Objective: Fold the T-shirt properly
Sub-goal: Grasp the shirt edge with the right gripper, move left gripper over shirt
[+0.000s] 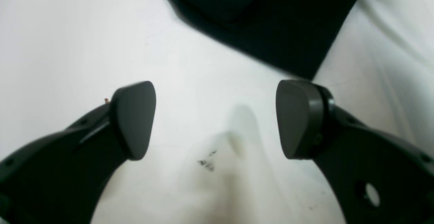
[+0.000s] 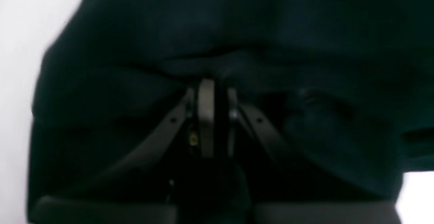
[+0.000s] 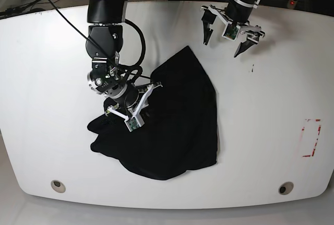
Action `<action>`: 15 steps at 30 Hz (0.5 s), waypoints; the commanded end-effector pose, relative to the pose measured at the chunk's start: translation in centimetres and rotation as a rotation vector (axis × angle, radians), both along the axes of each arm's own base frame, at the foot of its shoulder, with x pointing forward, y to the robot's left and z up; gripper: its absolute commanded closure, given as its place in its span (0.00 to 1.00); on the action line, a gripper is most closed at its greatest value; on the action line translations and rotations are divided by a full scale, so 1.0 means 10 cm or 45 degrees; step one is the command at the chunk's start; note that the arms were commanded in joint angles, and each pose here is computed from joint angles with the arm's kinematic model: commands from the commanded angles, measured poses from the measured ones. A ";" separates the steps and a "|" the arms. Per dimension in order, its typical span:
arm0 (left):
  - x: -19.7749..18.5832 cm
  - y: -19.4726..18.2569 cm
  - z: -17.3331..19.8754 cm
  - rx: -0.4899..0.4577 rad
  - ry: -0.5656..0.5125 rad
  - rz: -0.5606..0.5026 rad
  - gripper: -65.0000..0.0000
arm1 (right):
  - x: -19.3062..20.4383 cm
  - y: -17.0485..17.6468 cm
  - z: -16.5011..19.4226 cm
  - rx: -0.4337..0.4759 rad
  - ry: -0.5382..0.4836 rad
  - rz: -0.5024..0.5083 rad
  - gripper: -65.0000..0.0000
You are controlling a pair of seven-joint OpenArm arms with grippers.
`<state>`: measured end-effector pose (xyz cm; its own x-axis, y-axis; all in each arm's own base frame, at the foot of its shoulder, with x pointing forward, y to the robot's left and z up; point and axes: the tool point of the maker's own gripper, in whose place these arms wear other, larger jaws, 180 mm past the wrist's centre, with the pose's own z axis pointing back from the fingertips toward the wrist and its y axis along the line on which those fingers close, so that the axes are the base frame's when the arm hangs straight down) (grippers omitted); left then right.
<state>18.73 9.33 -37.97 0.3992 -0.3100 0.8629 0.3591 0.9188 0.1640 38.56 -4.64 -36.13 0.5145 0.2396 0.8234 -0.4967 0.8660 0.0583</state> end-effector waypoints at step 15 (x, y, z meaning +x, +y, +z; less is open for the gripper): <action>0.20 -0.16 0.14 -0.029 -0.054 -0.028 0.20 | -0.04 0.36 0.63 -0.064 -0.196 0.153 1.00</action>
<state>20.05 8.38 -37.89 0.4022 -0.3129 0.8604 0.3667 0.9162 0.1618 37.54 -1.46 -31.56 0.3933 0.3601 0.8459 -0.5960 0.8005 -0.0637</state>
